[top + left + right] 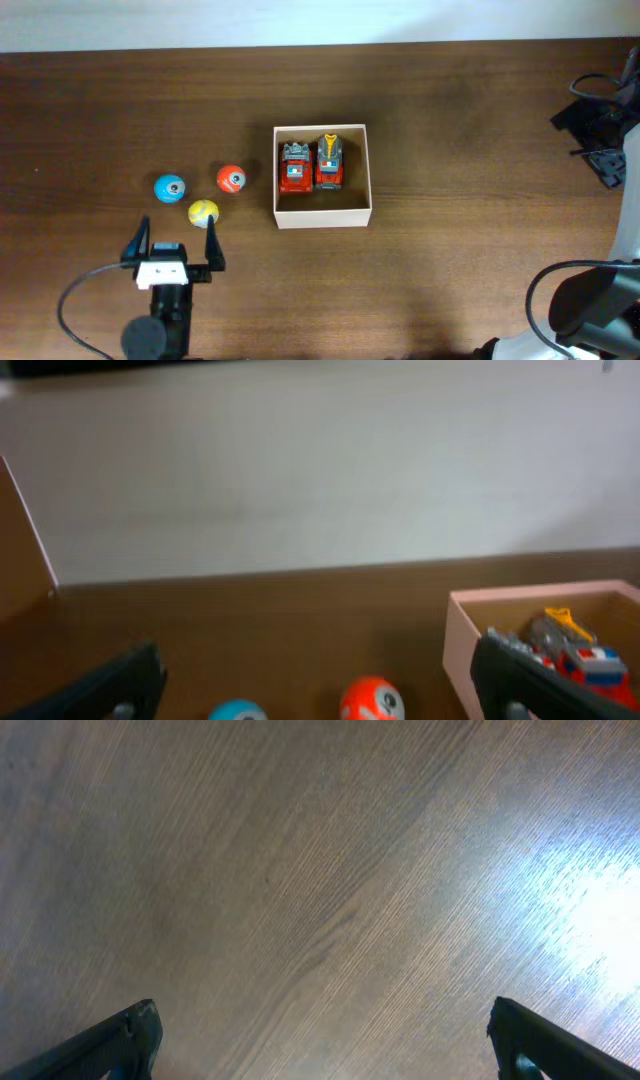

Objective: Pack container
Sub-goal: 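Move the left gripper over the blue ball and lower it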

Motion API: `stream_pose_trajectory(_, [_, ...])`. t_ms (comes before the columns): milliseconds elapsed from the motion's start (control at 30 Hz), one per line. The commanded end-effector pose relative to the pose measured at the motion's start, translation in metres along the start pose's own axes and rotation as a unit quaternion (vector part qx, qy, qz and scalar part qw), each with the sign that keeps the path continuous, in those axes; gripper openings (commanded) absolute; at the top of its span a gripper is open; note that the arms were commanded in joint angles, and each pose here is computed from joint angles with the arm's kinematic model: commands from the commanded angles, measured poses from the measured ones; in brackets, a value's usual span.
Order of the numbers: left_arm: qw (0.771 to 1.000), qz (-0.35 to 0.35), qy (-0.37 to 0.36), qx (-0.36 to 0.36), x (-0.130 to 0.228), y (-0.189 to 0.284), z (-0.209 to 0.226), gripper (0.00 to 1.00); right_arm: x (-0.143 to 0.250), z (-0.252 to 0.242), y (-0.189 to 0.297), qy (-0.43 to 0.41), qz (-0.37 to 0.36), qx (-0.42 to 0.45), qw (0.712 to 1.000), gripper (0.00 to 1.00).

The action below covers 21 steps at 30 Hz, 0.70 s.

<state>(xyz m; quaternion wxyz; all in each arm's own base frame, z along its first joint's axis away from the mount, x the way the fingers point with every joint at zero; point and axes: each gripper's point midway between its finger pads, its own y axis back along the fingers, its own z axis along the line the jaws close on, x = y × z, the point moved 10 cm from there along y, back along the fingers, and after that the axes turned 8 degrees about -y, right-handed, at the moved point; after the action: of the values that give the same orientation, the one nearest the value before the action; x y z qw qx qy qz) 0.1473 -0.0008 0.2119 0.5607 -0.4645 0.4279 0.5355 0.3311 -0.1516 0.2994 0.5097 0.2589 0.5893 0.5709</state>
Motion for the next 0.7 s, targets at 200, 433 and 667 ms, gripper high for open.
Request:
stream_pose_trajectory(200, [0.991,0.122,-0.055,-0.007,-0.112,-0.051,0.039,0.99,0.001,0.000,-0.002,-0.006,0.004,0.001,1.000,0.99])
stream_pose_trajectory(433, [0.945,0.308,-0.021,0.107,-0.115,-0.093,0.034,0.99,0.001,0.000,-0.002,-0.006,0.004,0.001,1.000,0.99])
stream_pose_trajectory(667, [0.880,0.397,0.059,0.253,-0.088,-0.099,0.009,0.99,0.001,0.000,-0.002,-0.006,0.004,0.001,1.000,0.99])
